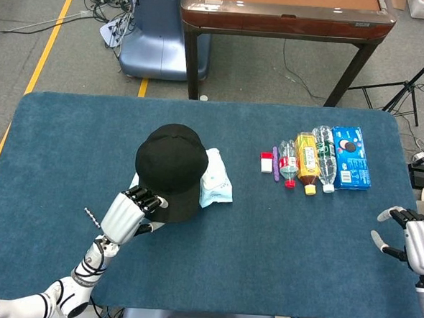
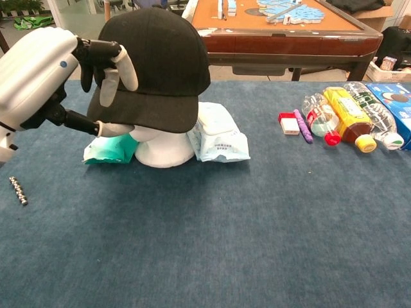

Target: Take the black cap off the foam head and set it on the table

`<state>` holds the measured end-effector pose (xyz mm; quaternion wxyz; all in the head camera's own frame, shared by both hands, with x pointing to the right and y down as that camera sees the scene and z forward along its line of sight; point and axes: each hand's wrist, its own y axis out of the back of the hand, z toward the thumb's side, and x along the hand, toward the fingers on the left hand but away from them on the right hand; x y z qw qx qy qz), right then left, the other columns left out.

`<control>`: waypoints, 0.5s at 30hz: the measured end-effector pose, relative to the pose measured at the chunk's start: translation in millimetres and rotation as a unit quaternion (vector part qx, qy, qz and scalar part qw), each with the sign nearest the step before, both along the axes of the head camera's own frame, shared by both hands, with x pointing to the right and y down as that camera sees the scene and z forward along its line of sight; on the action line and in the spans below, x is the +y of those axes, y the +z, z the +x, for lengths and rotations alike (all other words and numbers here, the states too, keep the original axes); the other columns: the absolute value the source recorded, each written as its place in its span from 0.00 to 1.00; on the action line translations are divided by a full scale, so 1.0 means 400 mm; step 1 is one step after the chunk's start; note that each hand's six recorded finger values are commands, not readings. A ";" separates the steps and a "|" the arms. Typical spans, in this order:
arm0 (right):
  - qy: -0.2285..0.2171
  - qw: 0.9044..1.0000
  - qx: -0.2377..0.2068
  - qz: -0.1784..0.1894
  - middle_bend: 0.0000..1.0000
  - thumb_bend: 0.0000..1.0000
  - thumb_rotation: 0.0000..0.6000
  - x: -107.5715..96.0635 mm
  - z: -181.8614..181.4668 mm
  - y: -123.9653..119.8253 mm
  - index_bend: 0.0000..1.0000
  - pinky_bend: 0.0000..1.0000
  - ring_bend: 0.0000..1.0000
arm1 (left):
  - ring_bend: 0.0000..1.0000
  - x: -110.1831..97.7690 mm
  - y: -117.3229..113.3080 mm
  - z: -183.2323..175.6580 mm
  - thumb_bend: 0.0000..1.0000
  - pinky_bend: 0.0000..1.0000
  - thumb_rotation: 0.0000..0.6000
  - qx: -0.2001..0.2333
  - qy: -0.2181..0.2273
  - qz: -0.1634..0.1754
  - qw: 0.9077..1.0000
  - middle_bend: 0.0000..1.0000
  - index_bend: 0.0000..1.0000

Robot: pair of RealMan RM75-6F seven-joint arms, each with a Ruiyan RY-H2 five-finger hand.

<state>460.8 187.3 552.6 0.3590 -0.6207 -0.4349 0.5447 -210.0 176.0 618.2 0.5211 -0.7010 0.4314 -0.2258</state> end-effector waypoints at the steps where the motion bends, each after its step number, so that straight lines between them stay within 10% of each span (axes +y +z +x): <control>1: 0.000 1.000 0.000 0.000 0.46 0.27 1.00 0.000 0.000 0.000 0.49 0.48 0.41 | 0.57 0.000 0.000 -0.001 0.08 0.62 1.00 0.000 0.001 0.000 1.000 0.72 0.51; 15: 0.000 1.000 0.002 -0.002 0.46 0.27 1.00 0.000 0.000 0.002 0.49 0.48 0.41 | 0.58 0.005 -0.002 -0.002 0.38 0.63 1.00 0.000 0.008 0.001 1.000 0.73 0.52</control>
